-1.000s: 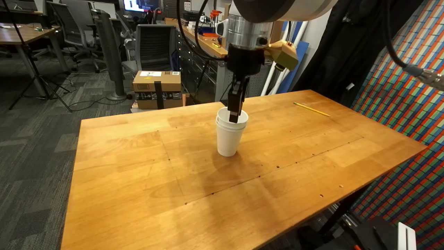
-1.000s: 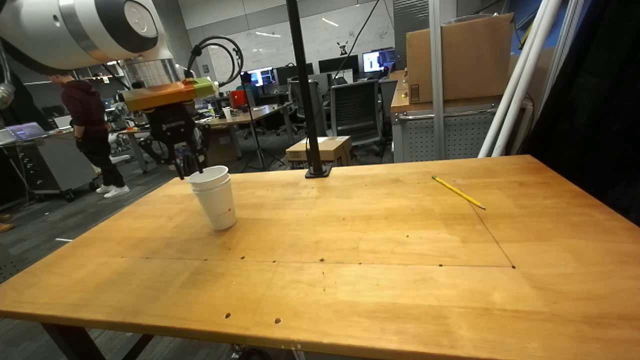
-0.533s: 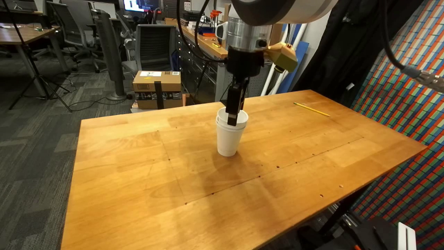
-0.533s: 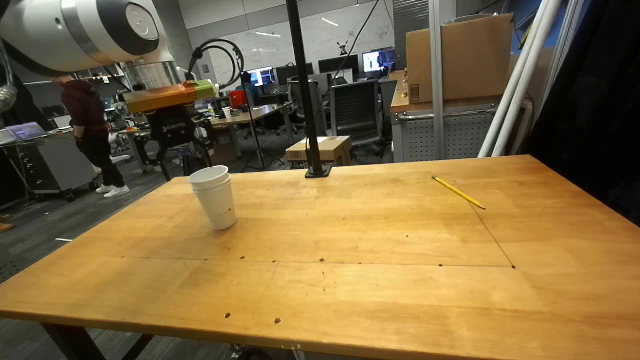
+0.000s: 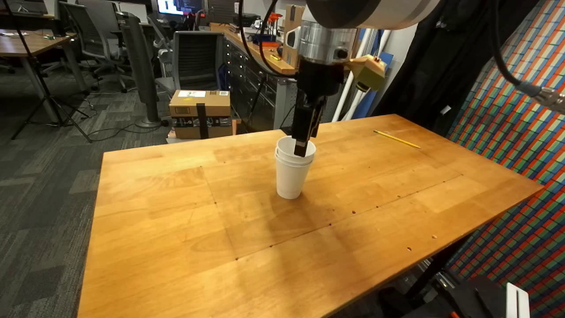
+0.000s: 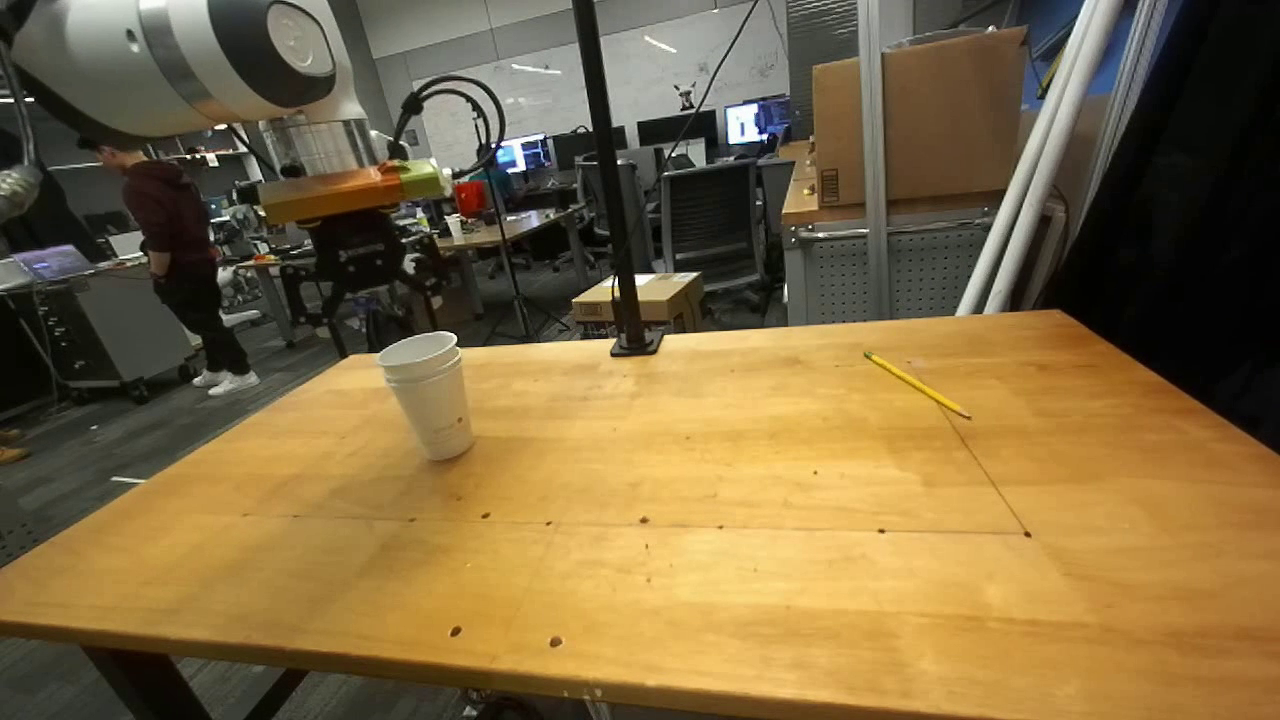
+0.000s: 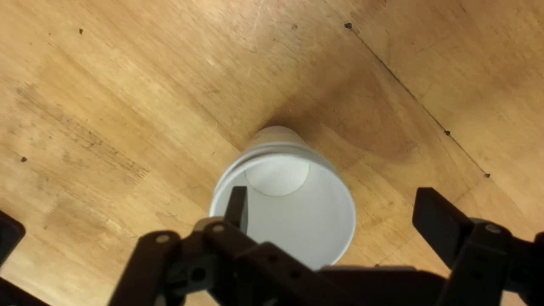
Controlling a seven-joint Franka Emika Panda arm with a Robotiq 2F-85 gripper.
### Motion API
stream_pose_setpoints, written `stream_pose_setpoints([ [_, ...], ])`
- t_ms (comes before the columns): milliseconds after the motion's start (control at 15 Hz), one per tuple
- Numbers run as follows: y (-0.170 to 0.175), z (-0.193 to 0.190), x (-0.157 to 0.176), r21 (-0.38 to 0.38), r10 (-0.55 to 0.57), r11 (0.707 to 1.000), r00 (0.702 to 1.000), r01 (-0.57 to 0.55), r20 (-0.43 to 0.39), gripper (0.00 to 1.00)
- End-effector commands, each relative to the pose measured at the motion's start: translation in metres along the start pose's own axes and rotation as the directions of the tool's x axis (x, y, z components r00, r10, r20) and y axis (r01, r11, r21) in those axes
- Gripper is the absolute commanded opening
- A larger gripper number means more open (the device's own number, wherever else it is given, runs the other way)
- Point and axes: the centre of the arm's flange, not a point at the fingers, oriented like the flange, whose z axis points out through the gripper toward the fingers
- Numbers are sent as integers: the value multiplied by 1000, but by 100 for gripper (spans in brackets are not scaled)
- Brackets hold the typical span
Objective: Stack the cups
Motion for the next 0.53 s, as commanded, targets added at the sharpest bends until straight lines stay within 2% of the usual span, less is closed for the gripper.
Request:
stream_pose_setpoints([
  [0,3,-1,-2,1,7,1000,1000,-7,-2,100],
  [467,0,6,0,9,1,1000,1000,-1,9,100],
])
